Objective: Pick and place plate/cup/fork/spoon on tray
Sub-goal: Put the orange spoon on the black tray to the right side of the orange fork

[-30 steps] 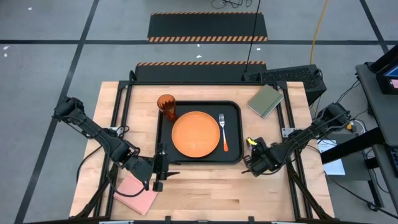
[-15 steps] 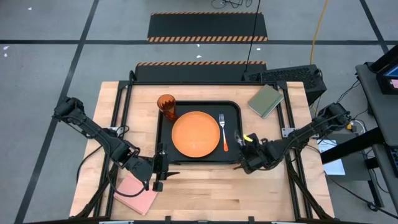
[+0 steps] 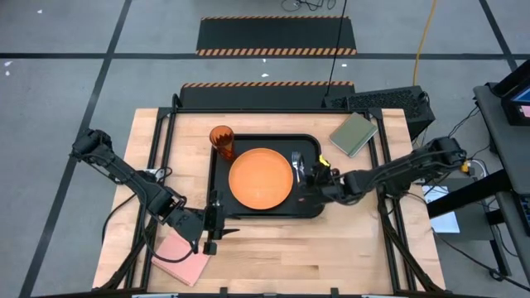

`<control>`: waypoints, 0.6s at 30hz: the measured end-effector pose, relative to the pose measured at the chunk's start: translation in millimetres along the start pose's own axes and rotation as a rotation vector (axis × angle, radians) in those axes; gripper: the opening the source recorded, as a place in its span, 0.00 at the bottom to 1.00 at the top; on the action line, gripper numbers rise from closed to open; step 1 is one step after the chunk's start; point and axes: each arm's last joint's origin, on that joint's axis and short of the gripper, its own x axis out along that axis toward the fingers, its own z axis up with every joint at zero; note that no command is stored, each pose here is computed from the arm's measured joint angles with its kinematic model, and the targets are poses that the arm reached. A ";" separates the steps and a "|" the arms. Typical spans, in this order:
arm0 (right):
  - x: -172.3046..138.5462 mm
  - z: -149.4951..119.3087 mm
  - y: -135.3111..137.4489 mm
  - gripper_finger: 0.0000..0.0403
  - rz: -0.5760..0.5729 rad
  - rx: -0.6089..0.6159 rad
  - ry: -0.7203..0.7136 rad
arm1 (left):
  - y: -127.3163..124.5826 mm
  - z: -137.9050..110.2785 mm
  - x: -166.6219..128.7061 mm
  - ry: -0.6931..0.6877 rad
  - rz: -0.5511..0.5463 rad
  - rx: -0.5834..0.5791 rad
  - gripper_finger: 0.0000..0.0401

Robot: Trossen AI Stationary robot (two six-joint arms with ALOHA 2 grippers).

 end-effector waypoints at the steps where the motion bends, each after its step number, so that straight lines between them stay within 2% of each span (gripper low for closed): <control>1: 3.1 0.9 0.3 0.07 -0.005 0.004 -0.010 | 0.0 0.0 0.0 0.000 0.000 0.005 0.37; 10: 33.5 1.4 -6.6 0.07 -0.097 -0.001 0.065 | 0.0 -0.1 -0.1 0.001 -0.001 0.010 0.37; 18: 41.4 9.7 -17.6 0.07 -0.180 0.004 0.090 | 0.0 -0.1 -0.1 0.001 -0.001 0.011 0.37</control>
